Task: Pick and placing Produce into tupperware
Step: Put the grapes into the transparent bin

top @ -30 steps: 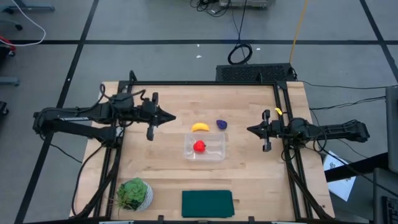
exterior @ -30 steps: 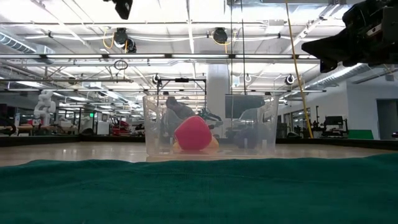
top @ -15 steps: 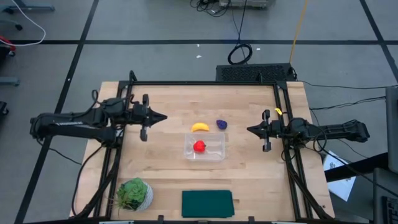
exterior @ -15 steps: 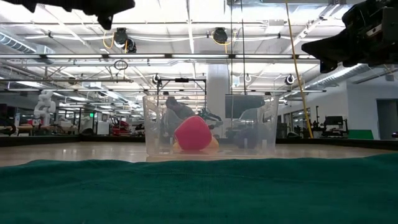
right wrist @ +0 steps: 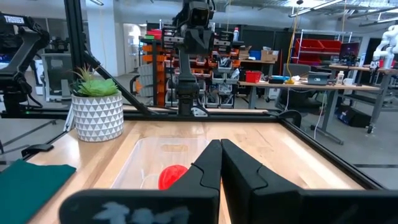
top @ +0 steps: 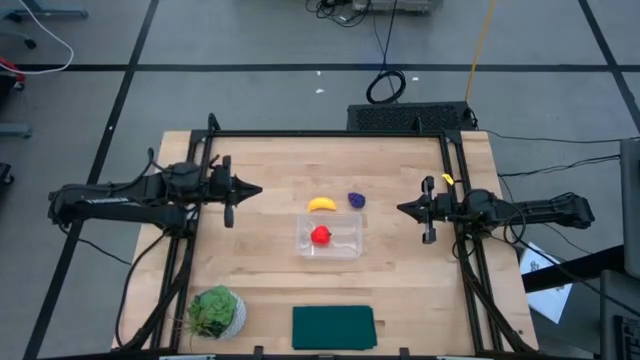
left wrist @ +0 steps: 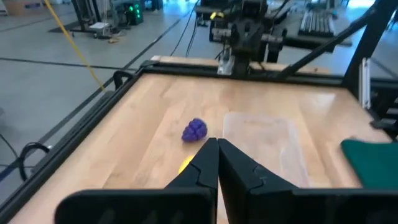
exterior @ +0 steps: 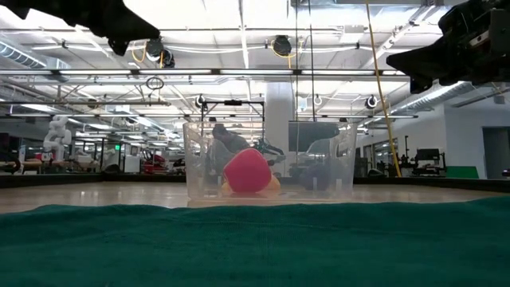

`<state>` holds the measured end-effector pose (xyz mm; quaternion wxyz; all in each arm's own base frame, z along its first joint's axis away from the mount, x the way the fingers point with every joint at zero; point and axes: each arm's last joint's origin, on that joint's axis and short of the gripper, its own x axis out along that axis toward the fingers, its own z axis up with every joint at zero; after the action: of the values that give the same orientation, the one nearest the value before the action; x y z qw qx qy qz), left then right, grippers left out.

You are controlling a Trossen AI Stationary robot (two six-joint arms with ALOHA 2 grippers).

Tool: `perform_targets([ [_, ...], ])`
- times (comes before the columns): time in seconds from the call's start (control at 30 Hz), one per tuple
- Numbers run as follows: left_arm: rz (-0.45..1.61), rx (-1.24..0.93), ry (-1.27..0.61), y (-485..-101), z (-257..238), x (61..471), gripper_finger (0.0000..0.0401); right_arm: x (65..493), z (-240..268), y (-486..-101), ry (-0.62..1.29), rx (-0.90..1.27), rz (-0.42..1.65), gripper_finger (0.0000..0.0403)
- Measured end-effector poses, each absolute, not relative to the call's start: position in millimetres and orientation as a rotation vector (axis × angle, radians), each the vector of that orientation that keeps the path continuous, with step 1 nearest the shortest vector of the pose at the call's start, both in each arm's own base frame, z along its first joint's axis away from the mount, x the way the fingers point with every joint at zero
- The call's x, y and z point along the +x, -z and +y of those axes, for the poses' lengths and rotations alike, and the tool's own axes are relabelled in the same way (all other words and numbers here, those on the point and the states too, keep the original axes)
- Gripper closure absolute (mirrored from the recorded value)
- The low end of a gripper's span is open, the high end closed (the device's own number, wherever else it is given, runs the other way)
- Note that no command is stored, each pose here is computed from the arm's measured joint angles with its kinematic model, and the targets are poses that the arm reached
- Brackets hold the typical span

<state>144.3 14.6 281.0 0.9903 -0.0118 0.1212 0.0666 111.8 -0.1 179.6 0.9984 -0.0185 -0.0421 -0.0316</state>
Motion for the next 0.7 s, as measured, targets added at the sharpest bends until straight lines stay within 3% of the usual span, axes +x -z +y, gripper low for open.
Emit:
perform_targets([
  [0.3,0.161,0.047,-0.113,-285.2,7.7,136.7,0.0384,111.9,-0.1,-179.0,0.063,-0.036,-0.078,0.0403],
  [0.7,0.065,0.083,-0.026,-259.6,4.5,124.6,0.0388,111.8,-0.1,-179.8,0.063,-0.034,-0.086,0.0403],
])
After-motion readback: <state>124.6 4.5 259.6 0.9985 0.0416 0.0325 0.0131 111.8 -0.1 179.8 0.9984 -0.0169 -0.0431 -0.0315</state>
